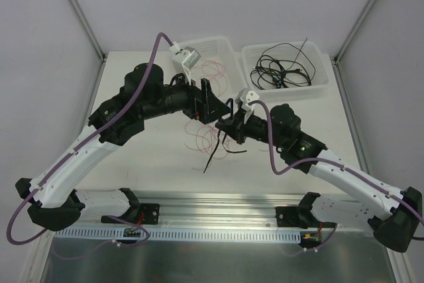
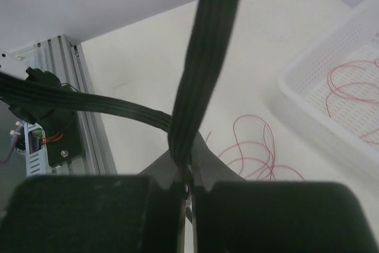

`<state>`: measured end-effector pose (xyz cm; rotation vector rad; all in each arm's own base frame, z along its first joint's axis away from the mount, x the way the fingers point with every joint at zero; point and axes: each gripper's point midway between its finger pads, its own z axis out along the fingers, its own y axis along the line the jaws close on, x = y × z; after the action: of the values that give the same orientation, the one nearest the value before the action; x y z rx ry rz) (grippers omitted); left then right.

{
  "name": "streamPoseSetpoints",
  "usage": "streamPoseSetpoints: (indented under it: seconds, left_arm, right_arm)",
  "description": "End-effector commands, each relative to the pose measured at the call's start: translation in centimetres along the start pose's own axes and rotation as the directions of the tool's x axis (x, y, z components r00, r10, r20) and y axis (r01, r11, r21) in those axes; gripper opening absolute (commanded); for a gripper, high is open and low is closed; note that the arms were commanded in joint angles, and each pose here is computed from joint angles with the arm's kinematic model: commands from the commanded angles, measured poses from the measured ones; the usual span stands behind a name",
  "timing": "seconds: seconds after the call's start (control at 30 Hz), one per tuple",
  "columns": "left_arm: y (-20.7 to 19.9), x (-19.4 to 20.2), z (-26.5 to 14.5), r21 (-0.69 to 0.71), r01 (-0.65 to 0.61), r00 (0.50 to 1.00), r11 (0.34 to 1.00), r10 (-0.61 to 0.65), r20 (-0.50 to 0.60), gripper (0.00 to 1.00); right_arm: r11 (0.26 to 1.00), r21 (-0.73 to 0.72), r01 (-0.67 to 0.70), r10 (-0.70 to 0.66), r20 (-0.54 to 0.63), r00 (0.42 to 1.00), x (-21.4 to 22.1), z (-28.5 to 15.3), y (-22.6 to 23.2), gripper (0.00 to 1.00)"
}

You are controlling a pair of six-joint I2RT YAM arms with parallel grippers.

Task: Untangle the cables

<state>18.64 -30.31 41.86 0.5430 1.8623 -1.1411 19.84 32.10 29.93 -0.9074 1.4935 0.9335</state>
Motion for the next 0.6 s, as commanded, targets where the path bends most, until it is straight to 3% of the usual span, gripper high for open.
streamPoseSetpoints:
  seconds: [0.0,0.1,0.27,0.47,0.57]
  left_arm:
    - [2.8,-0.3,-0.3,-0.127,-0.026,0.997,0.992,0.034,0.066,0.86]
    - [5.5,0.3,-0.6,-0.194,0.0,0.998,0.981,0.013,0.063,0.94]
    - [9.7,1.5,-2.2,-0.267,0.062,0.997,0.962,-0.044,0.071,0.98]
    - [13.8,4.2,-4.1,-0.361,0.028,0.999,0.932,-0.014,0.042,0.99]
    - [16.3,6.7,-4.2,-0.421,-0.027,1.0,0.906,0.02,-0.021,0.99]
  right_arm:
    - [0.998,0.06,0.014,-0.011,-0.042,0.999,0.8,-1.9,-0.8,0.01]
    - [0.986,0.165,0.008,0.01,-0.105,0.994,1.9,-3.5,-3.0,0.01]
    - [0.926,0.377,-0.015,0.072,-0.137,0.988,2.1,-7.2,-8.9,0.01]
    - [0.809,0.588,0.024,0.092,-0.167,0.982,-1.3,-10.8,-15.9,0.01]
    - [0.747,0.665,0.024,0.063,-0.107,0.992,-4.9,-12.2,-19.1,0.01]
